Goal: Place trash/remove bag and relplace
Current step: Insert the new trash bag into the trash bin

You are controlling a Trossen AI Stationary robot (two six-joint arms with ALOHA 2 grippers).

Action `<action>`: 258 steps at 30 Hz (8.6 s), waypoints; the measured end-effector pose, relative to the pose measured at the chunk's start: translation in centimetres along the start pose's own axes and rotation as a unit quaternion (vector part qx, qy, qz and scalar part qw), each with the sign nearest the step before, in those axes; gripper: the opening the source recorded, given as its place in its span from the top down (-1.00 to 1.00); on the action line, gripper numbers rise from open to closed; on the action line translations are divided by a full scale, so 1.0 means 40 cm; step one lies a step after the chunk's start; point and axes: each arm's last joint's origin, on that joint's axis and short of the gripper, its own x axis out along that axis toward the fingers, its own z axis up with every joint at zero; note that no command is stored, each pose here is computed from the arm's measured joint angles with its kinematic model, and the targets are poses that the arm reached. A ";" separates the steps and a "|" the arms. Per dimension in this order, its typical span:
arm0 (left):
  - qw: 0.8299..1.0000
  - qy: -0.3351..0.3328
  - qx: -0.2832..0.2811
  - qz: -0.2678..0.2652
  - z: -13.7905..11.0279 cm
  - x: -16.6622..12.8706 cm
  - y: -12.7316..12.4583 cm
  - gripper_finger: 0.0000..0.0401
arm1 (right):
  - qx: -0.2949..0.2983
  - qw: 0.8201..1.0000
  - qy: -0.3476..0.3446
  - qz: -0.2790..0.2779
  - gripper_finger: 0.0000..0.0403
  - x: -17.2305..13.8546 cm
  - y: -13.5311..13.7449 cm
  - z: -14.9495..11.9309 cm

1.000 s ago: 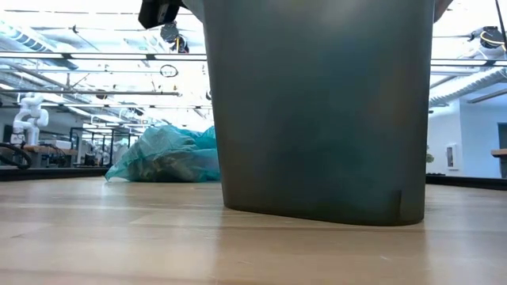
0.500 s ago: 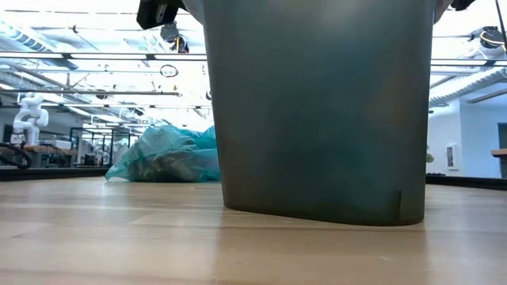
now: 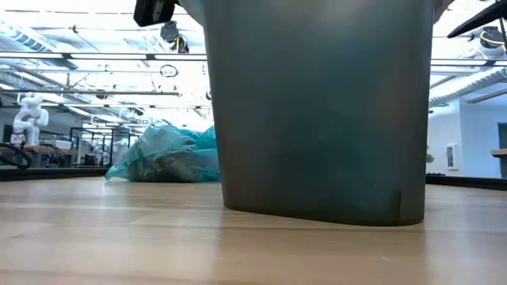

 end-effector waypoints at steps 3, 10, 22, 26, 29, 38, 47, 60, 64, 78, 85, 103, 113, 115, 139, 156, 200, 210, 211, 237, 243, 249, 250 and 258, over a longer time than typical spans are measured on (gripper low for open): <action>1.000 -0.001 0.000 0.003 0.001 -0.023 0.009 1.00 | 0.036 0.998 -0.001 0.054 0.32 0.014 -0.039 0.000; 1.000 -0.005 -0.003 0.003 0.005 -0.043 0.018 1.00 | 0.018 0.997 -0.021 0.078 0.34 0.040 -0.050 0.005; 1.000 -0.012 -0.015 0.021 0.015 -0.030 0.038 1.00 | -0.005 0.996 -0.037 0.078 0.97 0.051 -0.042 0.013; 0.999 -0.009 -0.021 0.024 0.001 -0.011 0.046 1.00 | -0.018 0.998 -0.030 0.059 0.99 0.063 -0.041 0.020; 0.999 -0.009 -0.028 0.024 -0.006 0.000 0.050 1.00 | -0.020 0.998 -0.026 0.054 1.00 0.065 -0.042 0.021; 0.999 -0.013 -0.042 0.019 -0.021 0.028 0.056 1.00 | -0.016 0.999 -0.010 0.040 1.00 0.069 -0.050 0.007; 0.999 -0.012 -0.038 0.017 -0.024 0.027 0.054 1.00 | 0.010 0.997 0.016 0.078 0.73 0.024 -0.043 0.014; 0.999 -0.001 -0.036 0.010 -0.026 0.027 0.053 1.00 | 0.004 0.995 0.037 0.089 -0.02 0.002 -0.036 0.038; 0.999 0.003 -0.037 0.008 -0.026 0.027 0.053 1.00 | 0.003 0.994 0.050 0.094 0.01 -0.010 -0.038 0.035; 0.999 0.008 -0.040 0.004 -0.027 0.027 0.052 1.00 | -0.021 0.995 0.060 0.081 0.09 -0.024 -0.054 0.048; 0.999 0.008 -0.040 0.004 -0.027 0.027 0.052 1.00 | -0.019 0.996 0.041 0.074 0.09 0.006 -0.043 0.036; 0.999 0.007 -0.040 0.003 -0.026 0.027 0.052 1.00 | -0.031 0.998 -0.004 0.051 0.95 0.054 -0.028 0.060; 0.999 -0.009 -0.040 0.016 -0.024 0.027 0.054 1.00 | -0.036 0.999 0.022 0.003 1.00 0.089 -0.043 0.024; 0.999 -0.013 -0.040 0.019 -0.024 0.027 0.054 1.00 | -0.034 0.999 0.020 -0.006 1.00 0.096 -0.048 0.018; 0.998 -0.025 -0.047 0.020 -0.087 0.088 0.082 1.00 | -0.060 0.997 0.034 0.037 0.54 0.050 -0.031 0.063; 0.984 -0.140 -0.053 -0.092 0.011 -0.046 0.099 1.00 | -0.082 0.988 0.052 0.116 0.25 -0.025 -0.012 0.139; 0.997 -0.033 -0.033 -0.053 -0.035 0.123 0.083 1.00 | -0.370 0.918 0.143 -0.016 1.00 0.115 0.019 -0.090; 0.997 -0.041 -0.035 -0.056 -0.031 0.116 0.082 1.00 | -0.430 0.887 0.168 0.023 1.00 -0.091 0.167 -0.019; 0.997 -0.041 -0.035 -0.056 -0.031 0.116 0.082 1.00 | -0.438 0.884 0.161 0.033 1.00 -0.101 0.191 -0.005; 0.997 -0.050 -0.037 -0.050 -0.029 0.116 0.083 1.00 | -0.700 0.651 0.256 0.140 1.00 0.293 0.391 0.052; 0.997 -0.050 -0.036 -0.050 -0.029 0.116 0.083 1.00 | -0.687 0.663 0.284 0.088 1.00 0.359 0.364 0.048; 0.997 -0.050 -0.038 -0.050 -0.030 0.116 0.083 1.00 | -0.662 0.683 0.304 0.057 1.00 0.374 0.349 0.032; 0.997 -0.050 -0.038 -0.050 -0.030 0.116 0.083 1.00 | -0.658 0.687 0.303 0.054 1.00 0.374 0.349 0.032; 0.997 -0.050 -0.037 -0.050 -0.030 0.116 0.082 1.00 | -0.646 0.699 0.303 0.042 1.00 0.378 0.346 0.032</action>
